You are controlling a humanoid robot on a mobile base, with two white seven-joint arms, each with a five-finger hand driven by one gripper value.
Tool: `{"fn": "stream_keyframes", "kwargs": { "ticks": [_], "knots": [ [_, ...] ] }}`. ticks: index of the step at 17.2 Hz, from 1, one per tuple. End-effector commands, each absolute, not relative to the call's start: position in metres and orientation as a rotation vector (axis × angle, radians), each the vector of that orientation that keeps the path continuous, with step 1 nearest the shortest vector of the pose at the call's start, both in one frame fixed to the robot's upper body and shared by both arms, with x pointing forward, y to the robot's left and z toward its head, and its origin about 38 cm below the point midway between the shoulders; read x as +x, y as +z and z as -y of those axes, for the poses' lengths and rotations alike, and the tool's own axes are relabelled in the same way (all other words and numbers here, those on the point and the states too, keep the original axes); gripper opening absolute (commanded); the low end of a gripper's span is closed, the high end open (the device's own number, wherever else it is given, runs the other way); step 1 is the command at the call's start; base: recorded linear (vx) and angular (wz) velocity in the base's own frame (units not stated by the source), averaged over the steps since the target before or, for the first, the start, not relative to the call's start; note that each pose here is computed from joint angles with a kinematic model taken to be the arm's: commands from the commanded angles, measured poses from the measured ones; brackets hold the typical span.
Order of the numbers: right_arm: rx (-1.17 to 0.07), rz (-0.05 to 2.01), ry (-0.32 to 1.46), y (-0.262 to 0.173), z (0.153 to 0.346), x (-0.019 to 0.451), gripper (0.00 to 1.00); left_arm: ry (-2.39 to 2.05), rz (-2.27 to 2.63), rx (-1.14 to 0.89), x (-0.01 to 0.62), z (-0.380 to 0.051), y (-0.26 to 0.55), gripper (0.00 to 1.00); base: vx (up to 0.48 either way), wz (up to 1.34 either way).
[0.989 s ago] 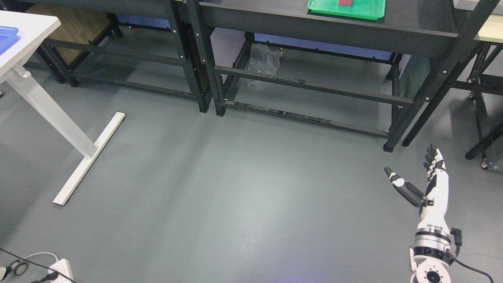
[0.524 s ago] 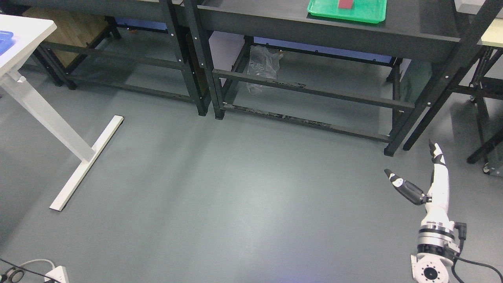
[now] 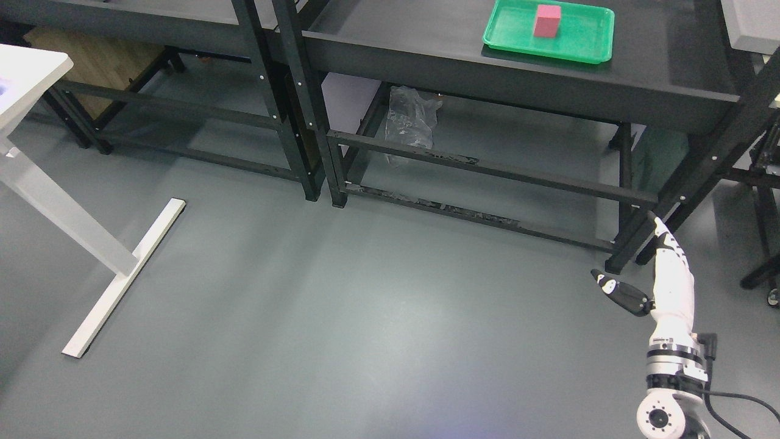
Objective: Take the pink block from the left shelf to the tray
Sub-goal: 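Approach the green tray and move the right hand toward the pink block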
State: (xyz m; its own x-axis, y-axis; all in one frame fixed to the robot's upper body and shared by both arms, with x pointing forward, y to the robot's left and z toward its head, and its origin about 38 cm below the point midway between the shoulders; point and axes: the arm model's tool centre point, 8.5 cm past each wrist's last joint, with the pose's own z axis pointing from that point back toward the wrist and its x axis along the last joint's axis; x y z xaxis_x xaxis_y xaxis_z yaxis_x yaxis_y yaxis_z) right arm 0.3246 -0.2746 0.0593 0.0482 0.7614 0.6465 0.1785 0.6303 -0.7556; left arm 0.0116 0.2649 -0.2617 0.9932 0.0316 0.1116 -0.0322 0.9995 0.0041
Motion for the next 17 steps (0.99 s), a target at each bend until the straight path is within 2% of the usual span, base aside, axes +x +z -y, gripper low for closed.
{"fn": "stream_keyframes", "kwargs": {
  "ticks": [1, 4, 17],
  "knots": [
    [-0.911, 1.472, 0.624, 0.064, 0.2713, 0.3294, 0.99, 0.026, 0.152, 0.022, 0.0325, -0.2763, -0.2602, 1.0, 0.285, 0.08],
    [-0.947, 1.431, 0.641, 0.0658, 0.2772, 0.3333, 0.99, 0.026, 0.154, 0.022, 0.0335, -0.2763, -0.2601, 1.0, 0.301, 0.07],
    [-0.955, 1.441, 0.63, 0.0693, 0.2762, 0.3371, 0.99, 0.026, 0.152, 0.022, 0.0325, -0.2763, -0.2602, 1.0, 0.32, -0.1]
  ]
}}
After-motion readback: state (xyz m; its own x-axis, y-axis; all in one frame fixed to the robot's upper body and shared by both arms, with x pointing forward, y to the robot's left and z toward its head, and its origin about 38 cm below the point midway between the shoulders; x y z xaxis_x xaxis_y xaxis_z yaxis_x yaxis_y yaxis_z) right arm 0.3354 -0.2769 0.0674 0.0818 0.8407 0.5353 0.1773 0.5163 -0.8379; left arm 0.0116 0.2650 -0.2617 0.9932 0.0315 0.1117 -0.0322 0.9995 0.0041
